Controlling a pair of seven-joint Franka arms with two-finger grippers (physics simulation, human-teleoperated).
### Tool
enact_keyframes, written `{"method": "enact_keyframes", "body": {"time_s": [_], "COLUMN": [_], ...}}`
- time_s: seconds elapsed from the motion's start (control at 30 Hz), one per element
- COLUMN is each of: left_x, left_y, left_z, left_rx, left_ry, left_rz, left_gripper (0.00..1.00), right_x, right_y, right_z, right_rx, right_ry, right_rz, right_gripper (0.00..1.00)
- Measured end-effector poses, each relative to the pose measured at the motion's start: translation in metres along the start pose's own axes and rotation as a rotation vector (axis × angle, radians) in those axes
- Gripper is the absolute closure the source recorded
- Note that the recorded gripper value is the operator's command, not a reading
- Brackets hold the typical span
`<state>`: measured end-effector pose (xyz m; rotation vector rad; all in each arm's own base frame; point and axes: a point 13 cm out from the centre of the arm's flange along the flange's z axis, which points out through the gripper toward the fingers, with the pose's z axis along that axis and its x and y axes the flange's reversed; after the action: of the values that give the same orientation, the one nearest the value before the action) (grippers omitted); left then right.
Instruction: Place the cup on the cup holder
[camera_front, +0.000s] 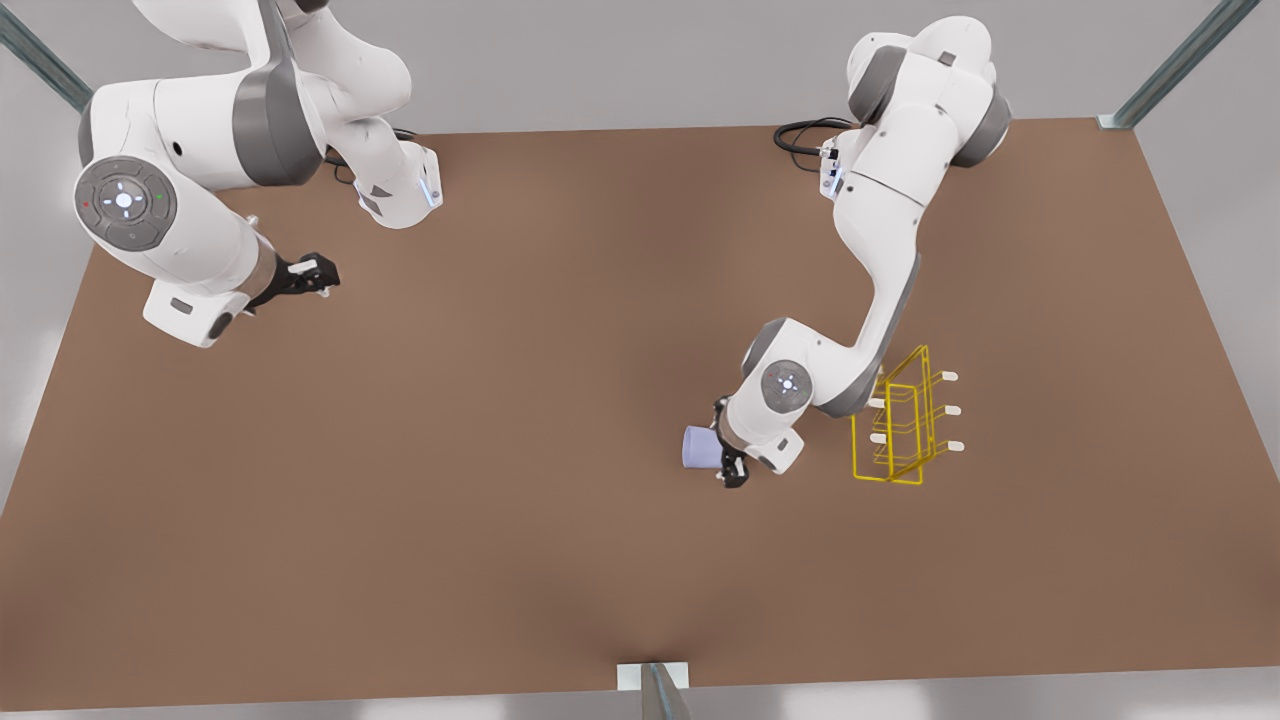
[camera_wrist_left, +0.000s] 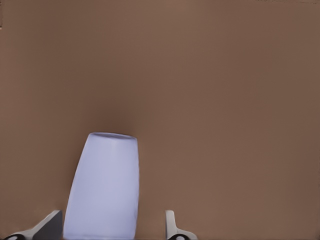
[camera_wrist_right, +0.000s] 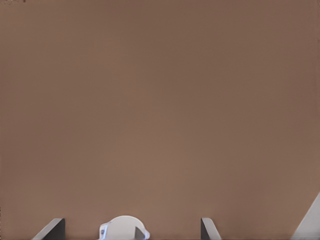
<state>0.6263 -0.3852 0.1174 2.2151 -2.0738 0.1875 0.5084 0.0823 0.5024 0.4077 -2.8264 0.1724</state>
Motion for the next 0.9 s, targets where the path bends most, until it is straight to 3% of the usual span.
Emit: {"method": "enact_keyframes", "body": {"time_s": [0.3,0.43,0.9], "left_x": [0.001,0.005,-0.022], "left_y": [0.001,0.004,0.006], "left_z": [0.017,0.018,0.009], "left_rx": [0.006,0.005,-0.036], "left_ry": [0.009,0.016,-0.008], "left_rz": [-0.129,-0.132,-0.091], "left_gripper": [0.00,0.00,0.00], "right_x": [-0.005,-0.011,-0.021], "right_y": [0.011,-0.012,0.001], "right_z": [0.011,0.027,0.037], "right_rx": [-0.080,-0.151,-0.173], "right_ry": [0.030,0.058,0.084], "right_rz": [0.051,0.110,0.111], "right_gripper": [0.00,0.00,0.00]}}
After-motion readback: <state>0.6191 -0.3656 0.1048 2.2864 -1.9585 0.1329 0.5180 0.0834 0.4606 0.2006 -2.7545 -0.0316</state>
